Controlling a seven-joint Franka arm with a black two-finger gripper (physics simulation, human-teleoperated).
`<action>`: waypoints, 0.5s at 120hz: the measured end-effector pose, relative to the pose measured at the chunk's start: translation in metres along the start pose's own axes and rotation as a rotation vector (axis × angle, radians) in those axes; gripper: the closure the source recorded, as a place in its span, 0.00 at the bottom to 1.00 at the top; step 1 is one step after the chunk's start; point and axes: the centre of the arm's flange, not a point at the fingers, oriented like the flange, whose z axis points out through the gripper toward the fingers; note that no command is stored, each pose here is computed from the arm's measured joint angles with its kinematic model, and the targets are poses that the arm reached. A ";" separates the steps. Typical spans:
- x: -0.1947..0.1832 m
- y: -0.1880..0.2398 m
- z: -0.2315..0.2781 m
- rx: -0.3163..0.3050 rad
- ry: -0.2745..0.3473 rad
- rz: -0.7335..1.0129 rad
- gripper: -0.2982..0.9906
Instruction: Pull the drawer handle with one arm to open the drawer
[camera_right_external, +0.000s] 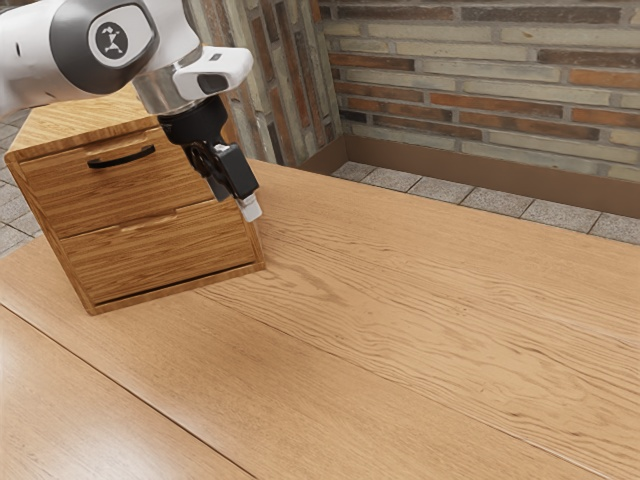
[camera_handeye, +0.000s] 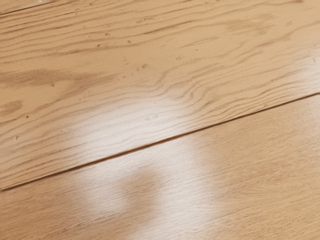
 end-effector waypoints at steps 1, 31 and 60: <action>0.000 0.000 0.000 0.000 0.000 0.000 0.23; -0.014 0.017 -0.070 0.063 0.107 0.031 0.23; -0.054 0.048 -0.148 0.147 0.188 0.258 0.23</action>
